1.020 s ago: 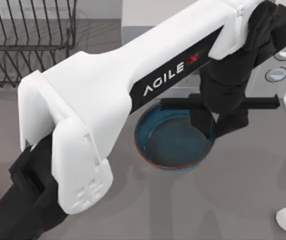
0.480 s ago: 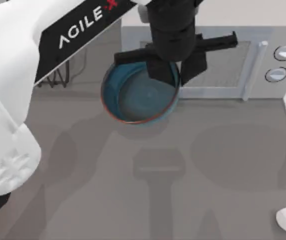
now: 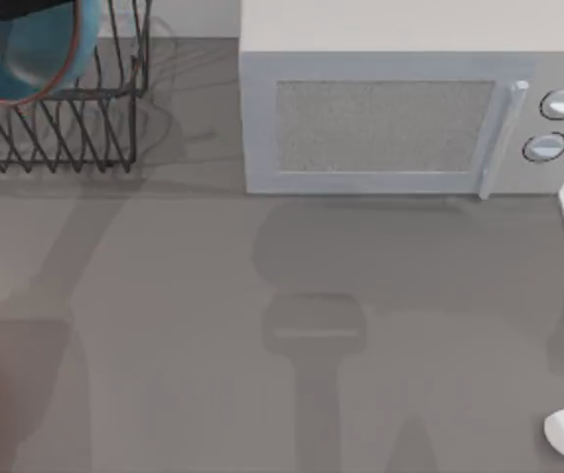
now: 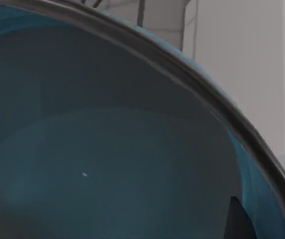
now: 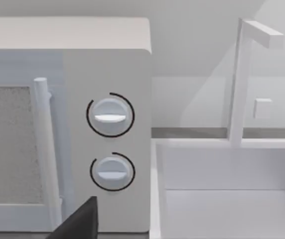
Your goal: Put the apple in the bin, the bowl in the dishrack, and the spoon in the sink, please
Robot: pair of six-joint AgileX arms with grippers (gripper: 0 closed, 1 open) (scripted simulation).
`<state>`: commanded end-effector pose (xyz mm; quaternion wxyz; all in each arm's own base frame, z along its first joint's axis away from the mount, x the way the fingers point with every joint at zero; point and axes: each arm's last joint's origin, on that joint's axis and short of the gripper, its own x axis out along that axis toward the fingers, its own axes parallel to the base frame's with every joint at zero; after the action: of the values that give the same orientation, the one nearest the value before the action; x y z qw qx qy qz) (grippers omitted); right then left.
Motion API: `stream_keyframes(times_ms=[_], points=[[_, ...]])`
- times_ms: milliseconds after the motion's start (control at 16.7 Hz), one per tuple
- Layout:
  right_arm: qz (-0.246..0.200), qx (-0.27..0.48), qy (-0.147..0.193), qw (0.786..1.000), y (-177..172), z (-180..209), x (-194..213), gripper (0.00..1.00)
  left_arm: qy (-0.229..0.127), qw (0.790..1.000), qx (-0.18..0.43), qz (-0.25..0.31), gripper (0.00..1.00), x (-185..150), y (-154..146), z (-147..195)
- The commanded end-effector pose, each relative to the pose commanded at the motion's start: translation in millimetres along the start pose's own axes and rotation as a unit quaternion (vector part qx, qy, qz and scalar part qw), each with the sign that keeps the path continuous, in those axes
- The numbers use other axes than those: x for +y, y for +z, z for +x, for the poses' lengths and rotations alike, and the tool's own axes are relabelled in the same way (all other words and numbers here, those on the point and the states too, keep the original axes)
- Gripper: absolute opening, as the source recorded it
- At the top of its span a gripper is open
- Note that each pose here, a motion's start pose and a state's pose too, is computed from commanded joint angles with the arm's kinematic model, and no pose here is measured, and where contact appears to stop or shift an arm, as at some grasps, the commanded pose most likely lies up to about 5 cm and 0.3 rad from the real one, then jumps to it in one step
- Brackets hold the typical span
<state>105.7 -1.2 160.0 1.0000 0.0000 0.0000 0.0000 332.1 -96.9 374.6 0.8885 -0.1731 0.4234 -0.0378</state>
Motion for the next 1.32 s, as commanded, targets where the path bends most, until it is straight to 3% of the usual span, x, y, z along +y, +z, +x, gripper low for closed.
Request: stream_keyframes(times_ms=[300,660,840,1320], points=[[0.0,0.0,0.0,1.0,0,0,0,1.0,-0.007,0.977,-0.207,0.047,0.0,80,-9,-78],[0.0,0.0,0.0,1.0,0,0,0,1.0,0.021,0.909,-0.389,0.151,0.0,113,-45,-144],[0.0,0.0,0.0,1.0,0,0,0,1.0,0.029,0.89,-0.421,0.176,0.0,115,-55,-155],[0.0,0.0,0.0,1.0,0,0,0,1.0,0.026,0.889,-0.422,0.178,0.0,115,-48,-148]])
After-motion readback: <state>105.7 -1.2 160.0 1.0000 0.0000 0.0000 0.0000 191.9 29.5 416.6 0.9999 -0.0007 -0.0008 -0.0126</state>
